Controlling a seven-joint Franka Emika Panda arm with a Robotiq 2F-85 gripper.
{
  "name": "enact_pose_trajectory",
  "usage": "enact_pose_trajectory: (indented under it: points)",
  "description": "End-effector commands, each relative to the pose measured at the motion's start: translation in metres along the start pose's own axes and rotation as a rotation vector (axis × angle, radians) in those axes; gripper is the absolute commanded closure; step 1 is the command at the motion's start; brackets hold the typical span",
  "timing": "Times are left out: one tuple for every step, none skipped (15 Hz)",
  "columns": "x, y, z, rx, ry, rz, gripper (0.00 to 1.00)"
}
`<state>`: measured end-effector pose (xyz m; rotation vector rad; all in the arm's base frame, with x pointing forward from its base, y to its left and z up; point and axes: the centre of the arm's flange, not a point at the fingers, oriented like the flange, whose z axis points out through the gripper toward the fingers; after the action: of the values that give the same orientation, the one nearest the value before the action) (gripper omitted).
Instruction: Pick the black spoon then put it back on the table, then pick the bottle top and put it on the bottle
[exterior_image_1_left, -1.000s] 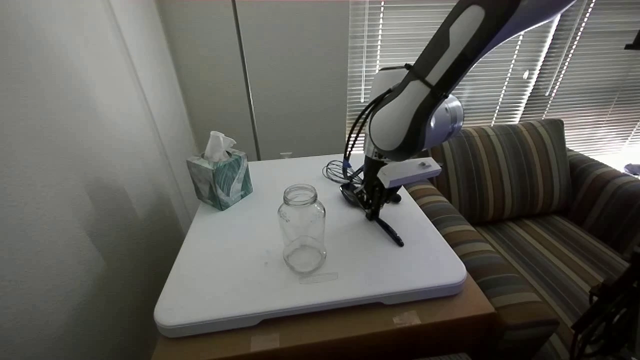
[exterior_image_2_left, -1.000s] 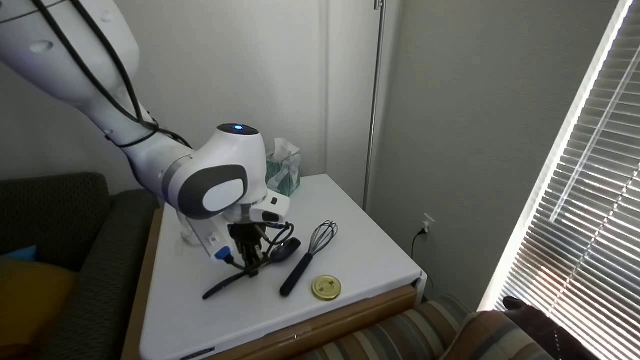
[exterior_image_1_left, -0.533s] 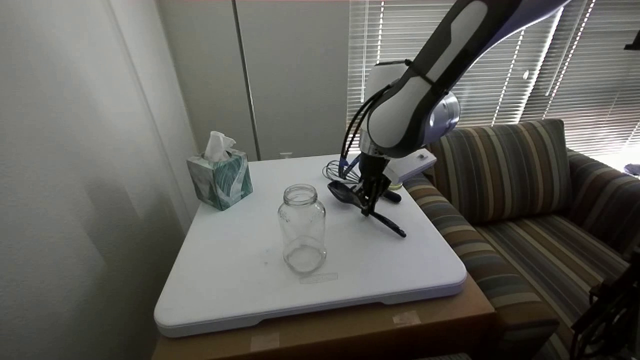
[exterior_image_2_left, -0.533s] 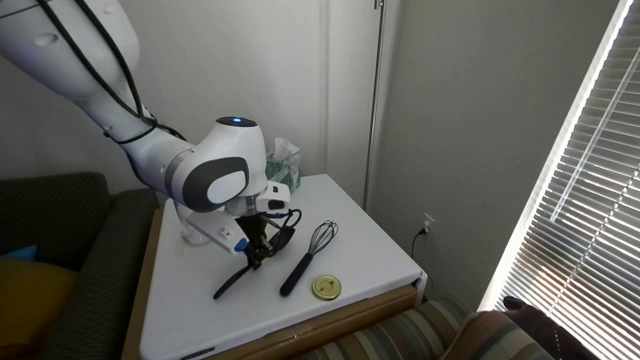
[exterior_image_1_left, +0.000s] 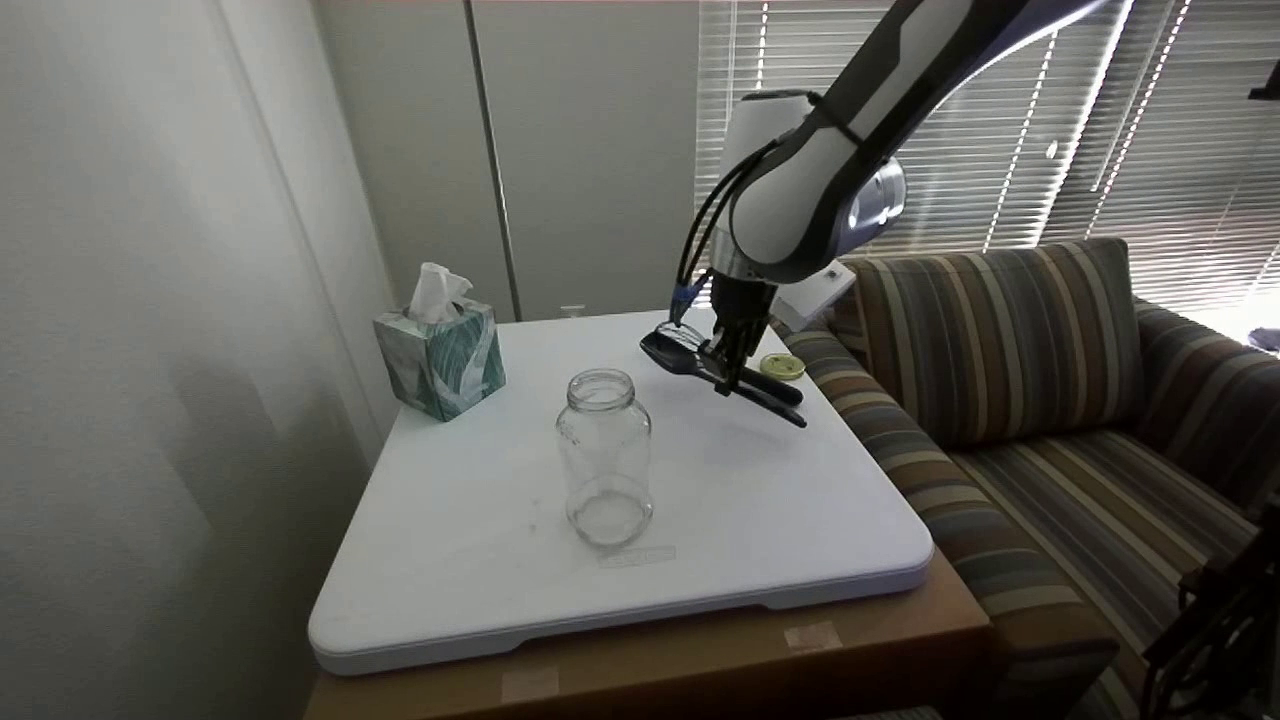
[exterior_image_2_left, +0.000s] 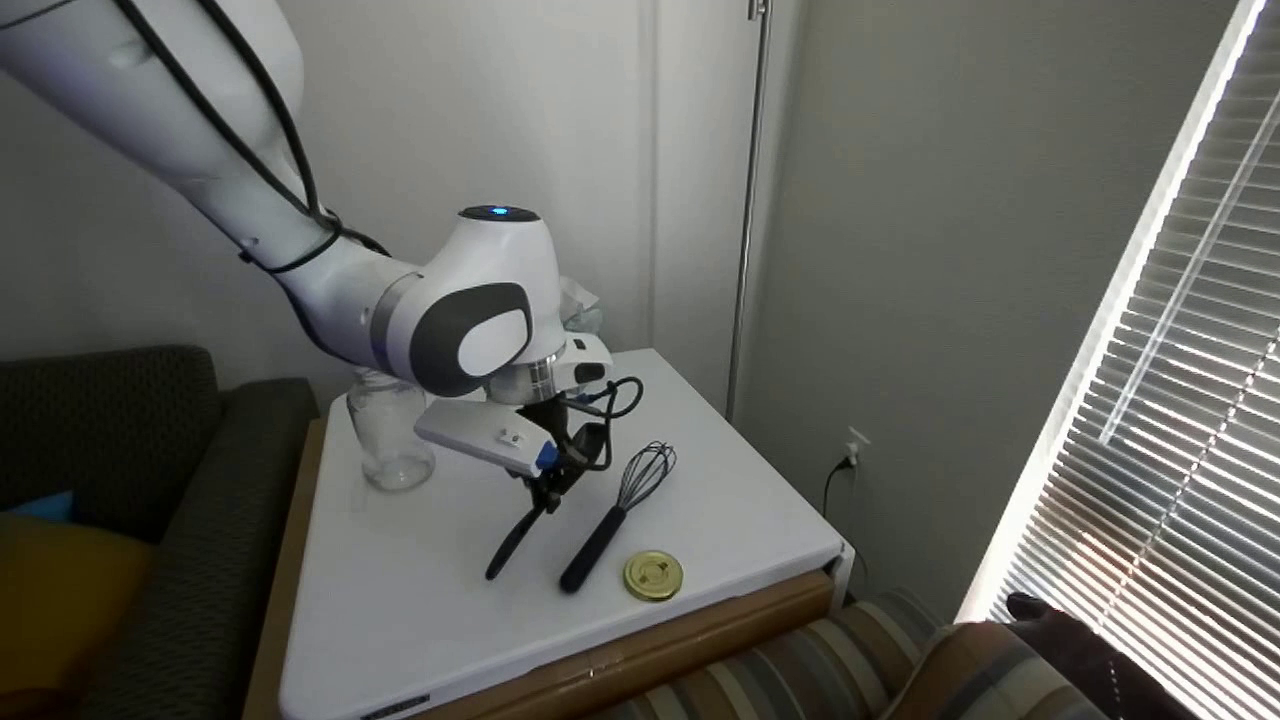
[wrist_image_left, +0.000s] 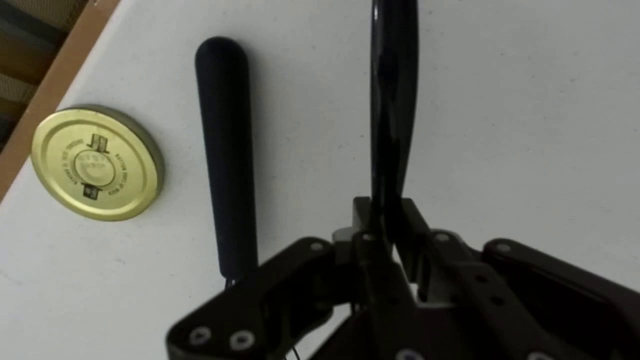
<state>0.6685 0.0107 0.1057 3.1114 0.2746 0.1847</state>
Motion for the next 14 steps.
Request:
enact_pose_trajectory:
  points:
    - [0.016,0.024,0.004,0.008,-0.009,-0.084,0.96]
    - [0.018,0.027,0.004,0.012,-0.013,-0.103,0.96]
    - [0.023,0.029,0.006,0.017,-0.022,-0.121,0.96]
    - [0.027,0.03,0.007,0.03,-0.028,-0.137,0.96]
    - [0.03,0.03,0.01,0.047,-0.035,-0.15,0.96]
    - [0.032,0.029,0.012,0.056,-0.045,-0.16,0.96]
    - [0.035,0.027,0.014,0.067,-0.051,-0.167,0.96]
    - [0.036,0.027,0.016,0.072,-0.058,-0.161,0.96]
    - [0.037,0.026,0.015,0.065,-0.064,-0.14,0.96]
    - [0.037,0.027,0.015,0.054,-0.077,-0.11,0.96]
    - [0.037,0.029,0.013,0.035,-0.08,-0.071,0.96]
    - [0.037,0.032,0.013,0.028,-0.079,-0.046,0.96]
    - [0.036,0.036,0.012,0.016,-0.077,-0.019,0.96]
    - [0.037,0.039,0.011,0.003,-0.077,0.002,0.96]
